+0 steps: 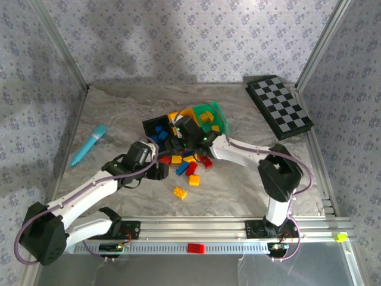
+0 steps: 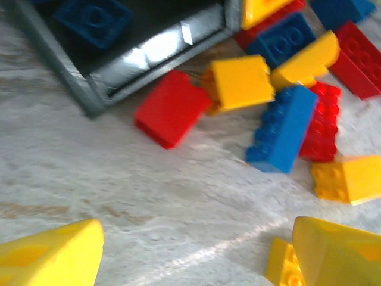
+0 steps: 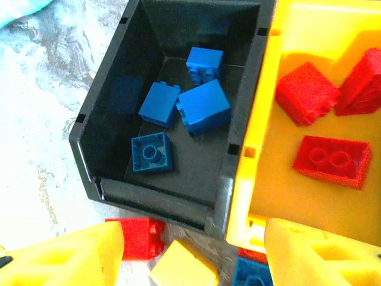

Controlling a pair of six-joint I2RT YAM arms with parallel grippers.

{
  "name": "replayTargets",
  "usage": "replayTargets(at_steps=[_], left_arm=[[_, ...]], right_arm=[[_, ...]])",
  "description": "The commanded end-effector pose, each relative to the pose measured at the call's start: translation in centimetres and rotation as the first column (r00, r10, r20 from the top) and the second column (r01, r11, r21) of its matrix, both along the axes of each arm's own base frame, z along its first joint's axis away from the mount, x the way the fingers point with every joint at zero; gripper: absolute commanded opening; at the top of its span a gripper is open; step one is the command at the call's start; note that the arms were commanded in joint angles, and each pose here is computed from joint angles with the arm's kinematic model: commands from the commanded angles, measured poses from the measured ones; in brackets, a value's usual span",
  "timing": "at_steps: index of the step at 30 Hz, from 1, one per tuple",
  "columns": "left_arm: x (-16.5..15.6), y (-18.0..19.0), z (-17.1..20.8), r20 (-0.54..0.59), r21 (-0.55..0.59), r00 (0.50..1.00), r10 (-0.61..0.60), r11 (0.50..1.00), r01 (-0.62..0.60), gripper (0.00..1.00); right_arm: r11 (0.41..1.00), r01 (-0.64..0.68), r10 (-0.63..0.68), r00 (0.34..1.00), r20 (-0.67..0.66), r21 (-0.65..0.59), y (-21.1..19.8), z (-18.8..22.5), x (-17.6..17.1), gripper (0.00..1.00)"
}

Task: Sort the legos into containers by color
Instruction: Pick up the lego from the middle-left of the table.

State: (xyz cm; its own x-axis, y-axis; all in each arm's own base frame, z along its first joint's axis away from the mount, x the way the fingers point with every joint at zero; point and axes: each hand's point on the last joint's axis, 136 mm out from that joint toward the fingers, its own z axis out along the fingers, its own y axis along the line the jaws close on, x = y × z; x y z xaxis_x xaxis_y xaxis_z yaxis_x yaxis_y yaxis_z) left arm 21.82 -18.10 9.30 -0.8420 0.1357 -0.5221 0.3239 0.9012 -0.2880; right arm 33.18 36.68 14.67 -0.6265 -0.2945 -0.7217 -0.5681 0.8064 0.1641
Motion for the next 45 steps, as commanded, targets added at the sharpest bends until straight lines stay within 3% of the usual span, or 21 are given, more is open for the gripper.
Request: replayTargets(at_steps=[1, 9, 16, 22, 26, 36, 42, 45], left_arm=[[-1.7, -2.4, -0.5, -0.013, -0.011, 0.992, -0.128, 0.992, 0.128, 0.81], [-5.3, -6.7, -1.8, -0.064, 0.050, 0.942, -0.330, 0.941, 0.334, 0.81], [-6.9, -8.7, -3.9, -0.141, 0.199, 0.895, -0.423, 0.874, 0.444, 0.80], [-7.5, -9.4, -5.4, -0.192, 0.301, 0.870, -0.455, 0.816, 0.493, 0.81], [-7.0, -7.9, -5.5, -0.209, 0.390, 0.878, -0.431, 0.786, 0.479, 0.81], [-7.3, -7.9, -6.4, -0.223, 0.388, 0.883, -0.413, 0.793, 0.469, 0.80], [-7.3, -8.4, -7.7, -0.255, 0.392, 0.879, -0.403, 0.788, 0.475, 0.71], [-7.1, -8.1, -7.8, -0.259, 0.418, 0.885, -0.388, 0.781, 0.465, 0.55]], right_arm=[[0.998, 0.050, -0.048, 0.998, 0.041, -0.031, -2.6, 0.2, -0.6, 0.65], [0.986, 0.153, -0.151, 0.988, 0.037, -0.067, -8.4, -1.5, -1.9, 0.65], [0.975, 0.208, -0.206, 0.978, 0.039, -0.073, -10.8, -2.0, -1.8, 0.65], [0.974, 0.217, -0.216, 0.976, 0.033, -0.068, -11.4, -2.2, -1.9, 0.65], [0.971, 0.224, -0.222, 0.974, 0.031, -0.078, -11.9, -2.3, -1.9, 0.65], [0.971, 0.233, -0.231, 0.972, 0.031, -0.056, -12.2, -2.6, -1.5, 0.66], [0.971, 0.231, -0.229, 0.973, 0.033, -0.062, -12.3, -2.6, -1.4, 0.66], [0.970, 0.236, -0.234, 0.972, 0.029, -0.062, -12.5, -2.6, -1.4, 0.66]])
